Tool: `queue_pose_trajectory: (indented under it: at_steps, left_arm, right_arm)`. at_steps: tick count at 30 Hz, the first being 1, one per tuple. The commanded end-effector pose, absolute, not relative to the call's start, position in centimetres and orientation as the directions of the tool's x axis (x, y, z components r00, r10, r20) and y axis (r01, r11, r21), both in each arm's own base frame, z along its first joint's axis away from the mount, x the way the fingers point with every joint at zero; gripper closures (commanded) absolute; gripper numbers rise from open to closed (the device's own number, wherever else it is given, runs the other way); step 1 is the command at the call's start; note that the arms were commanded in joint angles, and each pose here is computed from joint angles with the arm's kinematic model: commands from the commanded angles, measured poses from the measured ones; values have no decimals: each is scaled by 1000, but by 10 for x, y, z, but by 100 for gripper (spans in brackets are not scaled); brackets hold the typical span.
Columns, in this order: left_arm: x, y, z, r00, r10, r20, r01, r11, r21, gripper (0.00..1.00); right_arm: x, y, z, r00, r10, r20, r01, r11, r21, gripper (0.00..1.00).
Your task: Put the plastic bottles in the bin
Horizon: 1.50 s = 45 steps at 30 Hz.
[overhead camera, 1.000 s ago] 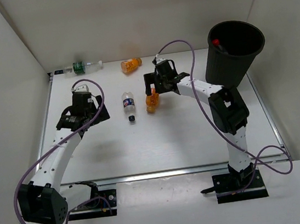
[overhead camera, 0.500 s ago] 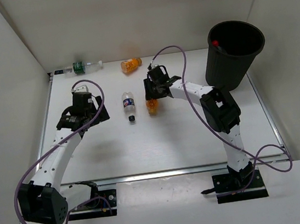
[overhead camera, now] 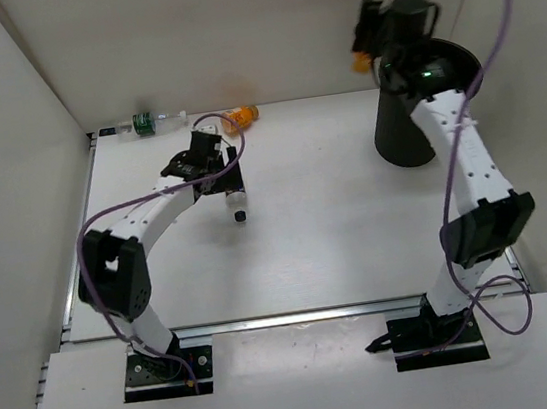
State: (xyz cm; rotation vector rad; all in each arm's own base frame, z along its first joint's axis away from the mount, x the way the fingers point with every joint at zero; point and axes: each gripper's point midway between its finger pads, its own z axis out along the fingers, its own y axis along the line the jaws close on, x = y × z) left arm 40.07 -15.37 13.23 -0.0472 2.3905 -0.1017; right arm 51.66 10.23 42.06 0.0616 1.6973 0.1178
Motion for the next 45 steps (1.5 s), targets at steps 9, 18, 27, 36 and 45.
queue_pose_trajectory:
  at_steps: [9, 18, 27, 36, 45]
  left_arm:
    - [458, -201, 79, -783, -41, -621, 58, 989, -139, 7]
    - [471, -195, 76, -769, -81, -634, 39, 984, -173, 33]
    - [458, -236, 156, -709, -105, -697, 247, 890, -384, 58]
    - [414, -268, 289, -568, -303, -765, 551, 550, -628, 61]
    - [355, -300, 342, -598, -415, -685, 681, 187, -708, 66]
  right_arm:
    - [510, -107, 425, -76, 202, -976, 329, 929, 166, 71]
    - [531, -126, 382, -179, 236, -955, 371, 915, 157, 1]
    - [515, -72, 429, -163, 112, -980, 222, 972, 74, 1]
    - [404, 130, 368, -377, 81, -923, -507, 816, 278, 1]
    - [300, 227, 330, -577, 183, -796, -739, 299, 604, 0]
